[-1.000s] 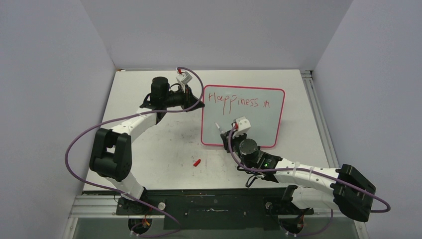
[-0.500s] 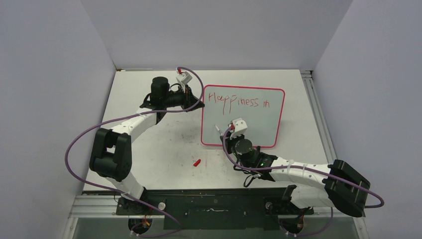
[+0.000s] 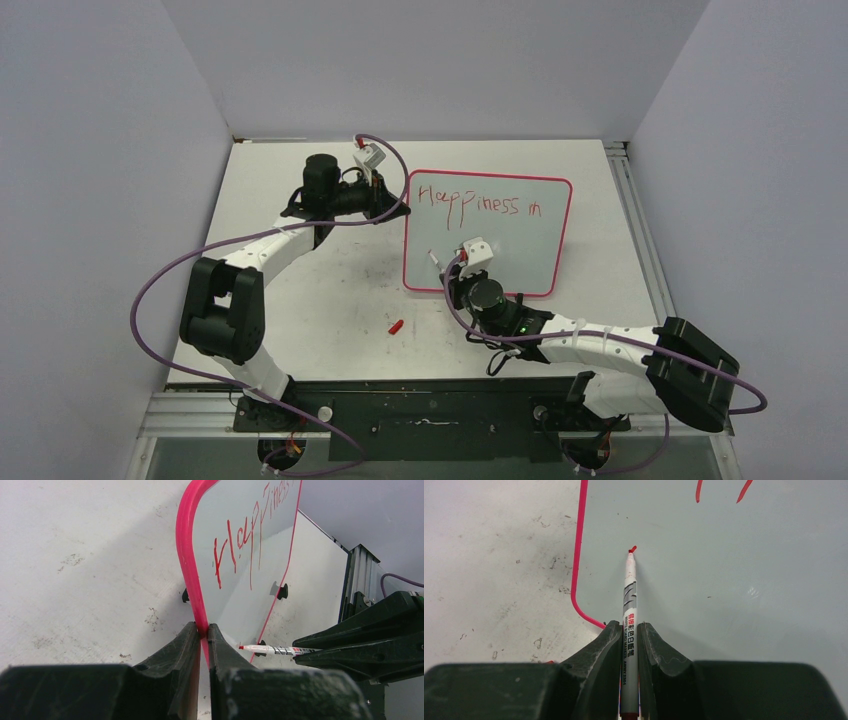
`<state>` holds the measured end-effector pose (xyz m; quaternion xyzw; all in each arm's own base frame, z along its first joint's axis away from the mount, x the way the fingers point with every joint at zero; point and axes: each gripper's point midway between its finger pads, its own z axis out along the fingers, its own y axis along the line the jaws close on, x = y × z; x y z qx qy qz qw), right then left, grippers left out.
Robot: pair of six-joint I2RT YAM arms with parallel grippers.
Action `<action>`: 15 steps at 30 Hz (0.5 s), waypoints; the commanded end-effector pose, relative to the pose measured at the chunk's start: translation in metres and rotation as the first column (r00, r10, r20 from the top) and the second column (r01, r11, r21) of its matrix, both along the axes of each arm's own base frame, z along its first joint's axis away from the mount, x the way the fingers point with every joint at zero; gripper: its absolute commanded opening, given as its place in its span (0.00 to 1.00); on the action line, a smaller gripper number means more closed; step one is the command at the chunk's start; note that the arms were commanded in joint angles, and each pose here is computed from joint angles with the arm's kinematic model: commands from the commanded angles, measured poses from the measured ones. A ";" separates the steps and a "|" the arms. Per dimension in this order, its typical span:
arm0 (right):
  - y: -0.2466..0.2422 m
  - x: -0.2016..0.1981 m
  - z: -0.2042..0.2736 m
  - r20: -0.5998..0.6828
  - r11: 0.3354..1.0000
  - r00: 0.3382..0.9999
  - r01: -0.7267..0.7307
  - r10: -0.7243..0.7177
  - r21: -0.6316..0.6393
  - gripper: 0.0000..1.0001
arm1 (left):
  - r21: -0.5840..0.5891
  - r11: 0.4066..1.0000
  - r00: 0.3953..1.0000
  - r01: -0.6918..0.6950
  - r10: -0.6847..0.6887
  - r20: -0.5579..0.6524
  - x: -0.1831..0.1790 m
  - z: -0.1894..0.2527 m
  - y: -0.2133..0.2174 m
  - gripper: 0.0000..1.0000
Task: Write a sentence on the whiteboard
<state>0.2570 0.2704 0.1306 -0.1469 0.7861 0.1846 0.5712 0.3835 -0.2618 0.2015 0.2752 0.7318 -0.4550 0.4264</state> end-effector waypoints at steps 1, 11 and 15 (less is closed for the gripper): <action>0.008 0.004 0.015 0.018 0.999 1.000 0.004 -0.005 0.042 0.05 | -0.035 0.999 0.991 0.029 -0.024 0.129 -0.001 0.039 -0.001 0.00; 0.008 -0.001 0.004 -0.013 1.000 1.000 -0.015 0.015 0.017 0.05 | -0.035 0.999 0.991 0.029 -0.024 0.130 -0.001 0.040 -0.001 0.00; 0.007 -0.001 0.001 -0.020 1.000 1.000 -0.011 0.012 0.012 0.05 | -0.035 0.999 0.991 0.030 -0.025 0.130 -0.001 0.040 -0.001 0.00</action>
